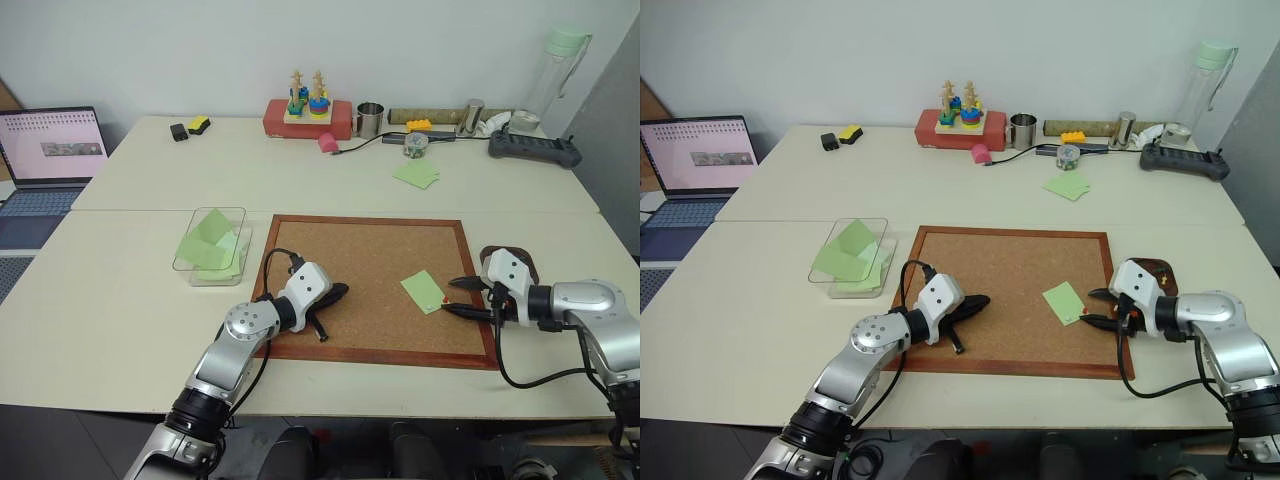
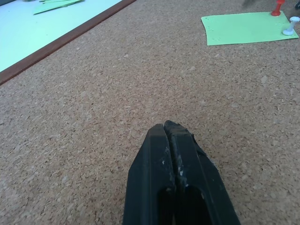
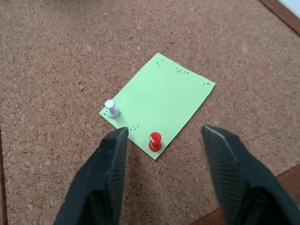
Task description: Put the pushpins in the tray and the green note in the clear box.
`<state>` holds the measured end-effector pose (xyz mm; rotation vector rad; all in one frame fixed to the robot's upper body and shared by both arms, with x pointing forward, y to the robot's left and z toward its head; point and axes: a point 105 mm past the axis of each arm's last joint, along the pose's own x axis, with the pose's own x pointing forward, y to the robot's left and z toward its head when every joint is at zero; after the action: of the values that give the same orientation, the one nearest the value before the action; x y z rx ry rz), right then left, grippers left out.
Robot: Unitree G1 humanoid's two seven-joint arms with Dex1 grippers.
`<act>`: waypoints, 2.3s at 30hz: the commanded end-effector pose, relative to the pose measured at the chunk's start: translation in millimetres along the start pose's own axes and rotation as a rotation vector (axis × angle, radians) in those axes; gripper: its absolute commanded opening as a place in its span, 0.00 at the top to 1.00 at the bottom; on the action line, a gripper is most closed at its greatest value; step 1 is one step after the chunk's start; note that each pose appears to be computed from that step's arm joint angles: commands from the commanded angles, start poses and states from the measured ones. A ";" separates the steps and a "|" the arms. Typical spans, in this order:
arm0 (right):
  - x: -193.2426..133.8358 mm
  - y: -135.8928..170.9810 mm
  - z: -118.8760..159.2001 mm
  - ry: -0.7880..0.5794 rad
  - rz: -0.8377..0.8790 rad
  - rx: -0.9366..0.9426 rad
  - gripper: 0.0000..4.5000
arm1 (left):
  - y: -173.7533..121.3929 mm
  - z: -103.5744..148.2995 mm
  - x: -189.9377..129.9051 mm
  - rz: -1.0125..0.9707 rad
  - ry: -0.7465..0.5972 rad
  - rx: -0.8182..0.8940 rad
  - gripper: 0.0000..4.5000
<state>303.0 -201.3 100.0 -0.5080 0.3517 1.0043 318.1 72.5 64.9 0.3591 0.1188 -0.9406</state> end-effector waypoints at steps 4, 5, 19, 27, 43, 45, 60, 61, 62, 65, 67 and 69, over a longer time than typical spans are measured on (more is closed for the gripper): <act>-1.1 -2.1 2.9 -0.006 0.004 -0.043 0.77 | -9.3 -32.7 -4.6 -0.026 0.122 -0.034 1.00; -1.3 -1.7 2.2 -0.004 0.004 -0.044 0.81 | -9.4 -32.7 -4.7 -0.026 0.122 -0.034 1.00; -11.3 2.5 25.8 -0.111 0.024 0.015 0.99 | -9.9 -36.0 -5.2 -0.023 0.134 -0.037 1.00; -19.5 -0.1 37.9 -0.165 0.023 0.129 0.99 | -11.2 -38.6 -5.0 -0.023 0.143 -0.040 1.00; -78.8 -70.9 -0.4 0.010 -0.324 0.266 0.99 | -15.7 -39.1 -4.4 -0.029 0.142 -0.044 1.00; -79.0 -76.9 -10.8 0.050 -0.356 0.277 0.99 | -16.4 -38.7 -3.6 -0.032 0.141 -0.044 1.00; -71.3 -92.0 -31.3 0.095 -0.421 0.280 0.61 | -18.8 -39.3 -4.8 -0.033 0.145 -0.045 1.00; -72.3 -91.4 -29.1 0.090 -0.416 0.275 0.57 | -18.9 -39.3 -4.9 -0.034 0.145 -0.044 1.00; -74.1 -90.6 -25.9 0.082 -0.410 0.268 0.53 | -19.0 -39.4 -5.1 -0.034 0.145 -0.044 1.00; -81.3 -86.8 -10.2 0.043 -0.379 0.233 0.40 | -18.5 -39.8 -5.8 -0.034 0.146 -0.044 1.00; -83.0 -75.2 4.3 0.026 -0.311 0.156 0.36 | -18.0 -40.4 -6.6 -0.033 0.147 -0.044 1.00; -78.9 -53.9 13.5 0.047 -0.206 0.047 0.36 | -17.7 -40.9 -7.2 -0.034 0.149 -0.044 1.00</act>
<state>328.0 -295.4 143.4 -0.3936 0.4279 0.6369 313.3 72.4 61.2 0.3712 0.1244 -0.9385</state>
